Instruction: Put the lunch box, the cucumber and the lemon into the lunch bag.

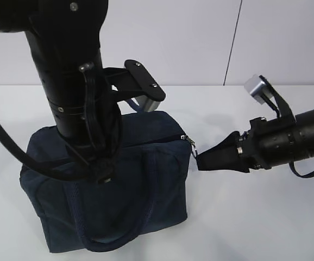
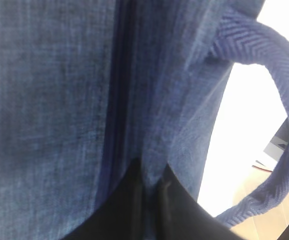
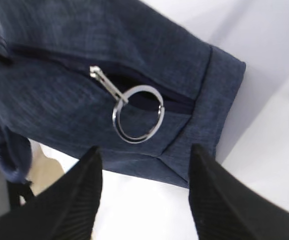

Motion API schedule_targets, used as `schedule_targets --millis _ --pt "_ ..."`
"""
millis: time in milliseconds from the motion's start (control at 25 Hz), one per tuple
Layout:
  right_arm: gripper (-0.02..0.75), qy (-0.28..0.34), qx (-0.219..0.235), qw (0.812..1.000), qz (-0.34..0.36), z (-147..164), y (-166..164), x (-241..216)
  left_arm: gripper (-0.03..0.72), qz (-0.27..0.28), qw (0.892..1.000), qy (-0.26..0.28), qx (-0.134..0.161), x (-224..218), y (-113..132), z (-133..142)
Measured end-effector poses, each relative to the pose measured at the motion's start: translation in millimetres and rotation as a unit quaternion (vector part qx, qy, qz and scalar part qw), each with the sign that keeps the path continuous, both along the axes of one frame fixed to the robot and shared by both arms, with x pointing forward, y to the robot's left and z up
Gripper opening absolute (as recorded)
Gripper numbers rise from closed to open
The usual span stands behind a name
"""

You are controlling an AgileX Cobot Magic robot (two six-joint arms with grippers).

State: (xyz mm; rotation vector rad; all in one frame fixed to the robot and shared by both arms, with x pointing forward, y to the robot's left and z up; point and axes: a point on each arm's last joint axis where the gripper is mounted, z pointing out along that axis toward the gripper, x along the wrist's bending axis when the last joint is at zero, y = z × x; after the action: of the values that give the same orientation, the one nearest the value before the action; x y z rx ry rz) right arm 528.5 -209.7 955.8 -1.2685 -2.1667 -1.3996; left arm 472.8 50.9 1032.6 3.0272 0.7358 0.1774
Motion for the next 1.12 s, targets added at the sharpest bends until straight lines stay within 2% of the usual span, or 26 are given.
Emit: schedule_targets --millis 160,280,480,800,1000,1120 --pt "0.399 -0.025 -0.038 0.999 0.013 -3.3 10.2 -1.0 0.006 0.0 1.0 0.0 0.0 0.0 0.0 0.0" --pt "0.399 -0.042 -0.049 0.998 0.006 -4.0 9.8 1.4 0.006 0.0 1.0 0.0 0.0 0.0 0.0 0.0" --pt "0.399 -0.084 -0.038 0.996 -0.01 0.0 10.0 7.6 0.006 -0.001 1.0 -0.001 0.001 0.2 0.2 0.0" --pt "0.396 -0.106 -0.034 0.994 -0.011 2.0 10.4 9.5 0.006 -0.001 1.0 -0.002 0.002 0.4 0.3 0.1" --pt "0.321 -0.122 -0.036 0.992 0.009 2.3 18.2 7.1 0.006 -0.002 1.0 -0.003 0.002 0.5 0.4 0.1" --pt "0.309 -0.129 -0.037 0.991 0.018 2.3 21.1 6.2 0.006 -0.002 1.0 -0.003 0.002 0.5 0.4 0.1"
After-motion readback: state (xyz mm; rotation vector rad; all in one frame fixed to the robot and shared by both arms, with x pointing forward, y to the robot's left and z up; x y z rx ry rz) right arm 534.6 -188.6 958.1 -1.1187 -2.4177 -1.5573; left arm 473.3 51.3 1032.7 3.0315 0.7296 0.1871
